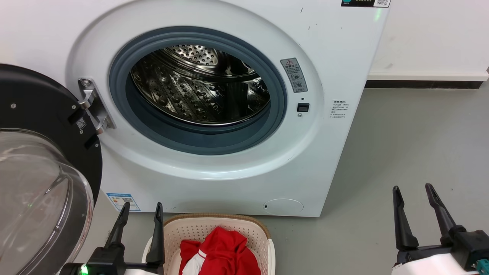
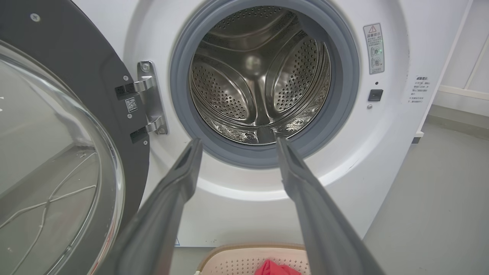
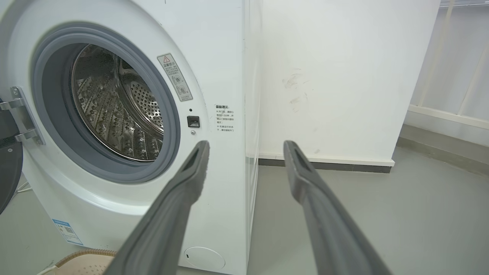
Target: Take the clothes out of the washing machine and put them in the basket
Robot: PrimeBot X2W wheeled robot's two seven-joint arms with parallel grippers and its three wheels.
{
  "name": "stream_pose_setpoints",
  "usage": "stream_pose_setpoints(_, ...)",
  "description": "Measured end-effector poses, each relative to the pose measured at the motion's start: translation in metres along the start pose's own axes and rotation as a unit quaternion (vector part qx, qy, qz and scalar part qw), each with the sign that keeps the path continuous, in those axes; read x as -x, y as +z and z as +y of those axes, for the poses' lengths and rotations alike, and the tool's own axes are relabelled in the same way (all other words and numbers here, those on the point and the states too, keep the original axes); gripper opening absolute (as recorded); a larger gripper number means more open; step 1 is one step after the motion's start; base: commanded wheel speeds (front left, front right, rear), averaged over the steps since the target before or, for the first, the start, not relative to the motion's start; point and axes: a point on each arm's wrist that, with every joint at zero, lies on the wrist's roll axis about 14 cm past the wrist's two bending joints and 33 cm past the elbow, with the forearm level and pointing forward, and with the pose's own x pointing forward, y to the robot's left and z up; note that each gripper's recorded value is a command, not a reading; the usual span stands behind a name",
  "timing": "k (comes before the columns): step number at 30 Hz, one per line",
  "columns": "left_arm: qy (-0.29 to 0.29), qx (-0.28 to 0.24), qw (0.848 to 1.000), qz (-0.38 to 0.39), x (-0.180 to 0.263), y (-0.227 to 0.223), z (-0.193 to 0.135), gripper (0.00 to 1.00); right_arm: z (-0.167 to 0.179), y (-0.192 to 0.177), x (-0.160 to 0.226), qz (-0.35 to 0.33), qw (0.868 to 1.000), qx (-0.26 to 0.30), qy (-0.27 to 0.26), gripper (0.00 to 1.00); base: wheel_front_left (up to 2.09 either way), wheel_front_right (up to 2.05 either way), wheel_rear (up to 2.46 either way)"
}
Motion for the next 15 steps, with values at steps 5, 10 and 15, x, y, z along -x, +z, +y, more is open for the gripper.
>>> stream_pose_setpoints(5,-0.001,-0.002,1.0,0.0,-0.0006,0.0001,0.0001,1.0,-0.0017,-0.0001,-0.0002,0.0,1.0,0.0,-0.002,1.0,0.0,0.0,0.0)
stream_pose_setpoints(10,0.0,-0.002,1.0,0.002,-0.0006,-0.0014,0.0013,1.0,-0.0005,-0.001,-0.0011,0.001,1.0,0.0,0.0,1.0,0.0,0.0,0.0)
stream_pose_setpoints(15,0.0,-0.001,1.0,0.004,-0.0003,-0.0024,0.0013,1.0,0.0,-0.0007,-0.0018,0.001,1.0,0.0,0.0,1.0,0.0,0.0,0.0)
